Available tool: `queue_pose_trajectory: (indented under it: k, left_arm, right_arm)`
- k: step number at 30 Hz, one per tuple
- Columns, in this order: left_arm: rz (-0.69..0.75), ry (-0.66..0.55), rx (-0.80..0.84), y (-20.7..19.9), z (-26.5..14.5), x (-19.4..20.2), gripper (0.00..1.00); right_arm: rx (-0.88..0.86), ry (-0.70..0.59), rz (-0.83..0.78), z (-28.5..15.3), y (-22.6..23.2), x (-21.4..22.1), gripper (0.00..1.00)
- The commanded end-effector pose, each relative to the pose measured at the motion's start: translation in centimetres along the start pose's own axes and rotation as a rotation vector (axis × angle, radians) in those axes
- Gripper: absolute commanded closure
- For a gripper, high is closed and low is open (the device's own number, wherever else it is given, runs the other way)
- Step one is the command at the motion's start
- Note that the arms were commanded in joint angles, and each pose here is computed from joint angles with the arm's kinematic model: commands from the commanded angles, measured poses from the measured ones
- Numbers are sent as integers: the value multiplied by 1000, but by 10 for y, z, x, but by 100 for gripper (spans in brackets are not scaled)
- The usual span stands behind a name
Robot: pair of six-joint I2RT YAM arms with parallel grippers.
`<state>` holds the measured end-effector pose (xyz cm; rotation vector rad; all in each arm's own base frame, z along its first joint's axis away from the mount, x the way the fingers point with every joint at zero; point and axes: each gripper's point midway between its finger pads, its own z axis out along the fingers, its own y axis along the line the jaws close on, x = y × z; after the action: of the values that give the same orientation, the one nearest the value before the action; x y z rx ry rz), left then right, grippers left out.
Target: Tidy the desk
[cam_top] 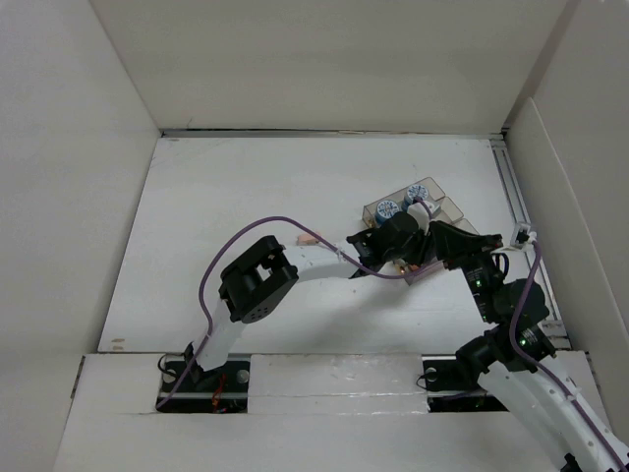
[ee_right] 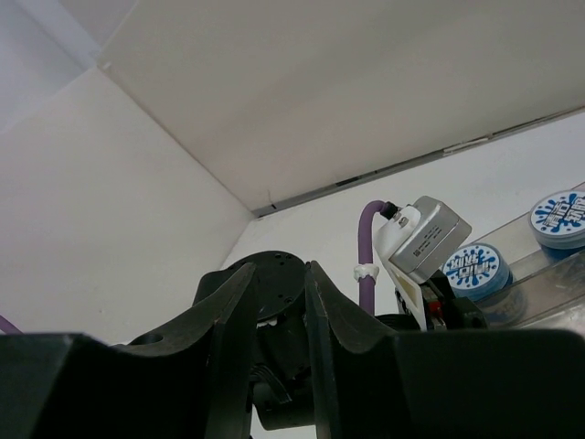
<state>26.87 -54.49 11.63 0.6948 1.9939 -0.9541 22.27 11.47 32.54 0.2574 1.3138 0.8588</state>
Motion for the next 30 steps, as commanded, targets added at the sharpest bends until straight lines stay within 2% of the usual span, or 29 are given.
queue_pose_trajectory:
  k: [1,2,3,6,13,14,16,17,18,22,23,24,29,30]
  left_arm:
    - [18,-49,-12,-4,-2,-21,67]
    - [18,-46,-20,-2,-3,-20,62]
    - [19,-45,-22,-2,-4,-20,52]
    - [27,-63,-14,-5,-9,-27,42]
    - [37,-198,-116,9,-45,-62,48]
    - [35,-240,-188,21,-68,-69,49]
    - [29,-260,-212,26,-77,-72,49]
    - [24,-251,-271,44,-85,-61,50]
    - [0,-277,-278,47,-100,-71,51]
    - [-67,-250,-354,89,-135,-46,51]
    - [-81,-210,-391,105,-143,-23,50]
    - [-107,-220,-411,115,-156,-24,50]
    - [-203,-168,-516,159,-200,31,48]
    - [-217,-172,-529,164,-207,33,48]
  right_arm:
    - [-12,-34,14,3,6,-10,67]
    - [-21,-29,15,3,8,-10,67]
    - [-28,-26,13,3,10,-10,67]
    - [-18,-24,14,4,8,-9,67]
    - [-20,-20,20,5,8,-7,67]
    - [-34,-12,17,5,10,-6,67]
    - [-43,-9,19,4,12,-6,67]
    - [-37,-10,18,5,11,-5,67]
    - [-32,-10,19,6,10,-5,67]
    - [-53,23,17,9,14,1,67]
    - [-50,22,18,10,14,2,67]
    - [-40,28,18,11,11,4,67]
    - [-60,34,27,14,15,6,67]
    - [-51,39,27,14,12,9,67]
